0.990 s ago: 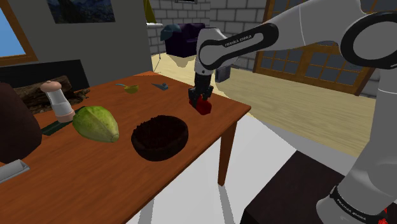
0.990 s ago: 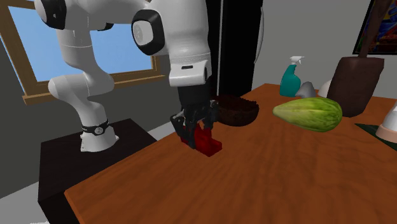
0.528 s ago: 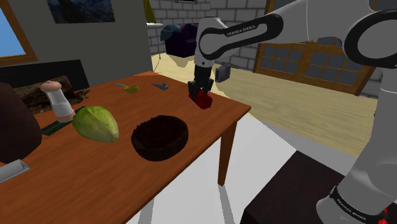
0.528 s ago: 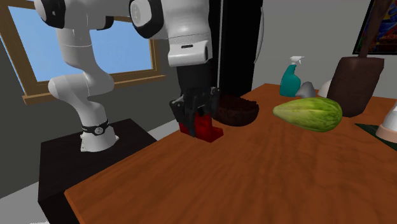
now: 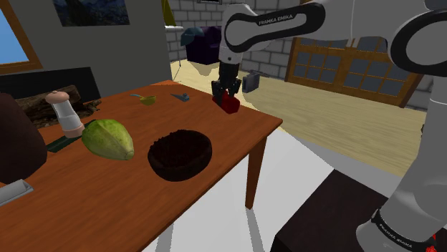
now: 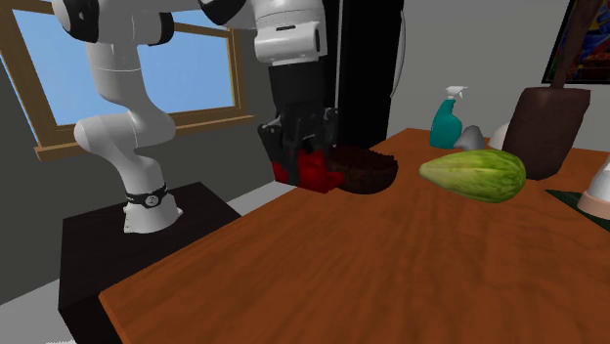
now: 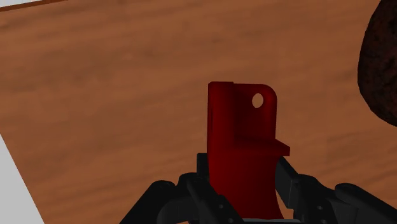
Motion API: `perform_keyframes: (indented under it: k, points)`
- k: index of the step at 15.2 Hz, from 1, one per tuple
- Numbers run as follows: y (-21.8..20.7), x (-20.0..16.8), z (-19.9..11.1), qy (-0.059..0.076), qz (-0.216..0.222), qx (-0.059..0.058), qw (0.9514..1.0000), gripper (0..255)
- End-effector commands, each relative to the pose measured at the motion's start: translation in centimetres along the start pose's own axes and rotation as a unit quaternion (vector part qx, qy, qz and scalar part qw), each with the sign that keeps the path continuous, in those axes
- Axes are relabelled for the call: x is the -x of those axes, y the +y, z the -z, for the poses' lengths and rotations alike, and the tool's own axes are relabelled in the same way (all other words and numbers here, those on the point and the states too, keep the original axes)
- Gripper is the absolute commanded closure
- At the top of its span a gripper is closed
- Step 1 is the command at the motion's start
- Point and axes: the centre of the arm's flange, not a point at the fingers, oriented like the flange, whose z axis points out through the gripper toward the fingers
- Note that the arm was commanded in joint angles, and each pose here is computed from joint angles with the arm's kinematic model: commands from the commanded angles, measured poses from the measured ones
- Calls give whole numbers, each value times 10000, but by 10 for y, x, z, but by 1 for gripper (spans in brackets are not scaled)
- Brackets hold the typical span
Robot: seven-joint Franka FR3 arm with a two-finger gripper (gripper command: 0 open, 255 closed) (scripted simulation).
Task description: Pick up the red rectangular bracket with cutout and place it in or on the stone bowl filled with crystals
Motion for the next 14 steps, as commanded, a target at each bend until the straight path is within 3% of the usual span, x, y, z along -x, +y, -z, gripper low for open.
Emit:
perform_keyframes:
  k: [1,9,14]
  points:
    - [-1,-1,11,0,0,0,10000,255]
    - [-5,-3,49,0,0,1,10000,255]
    - [-66,21,42,0,0,0,10000,255]
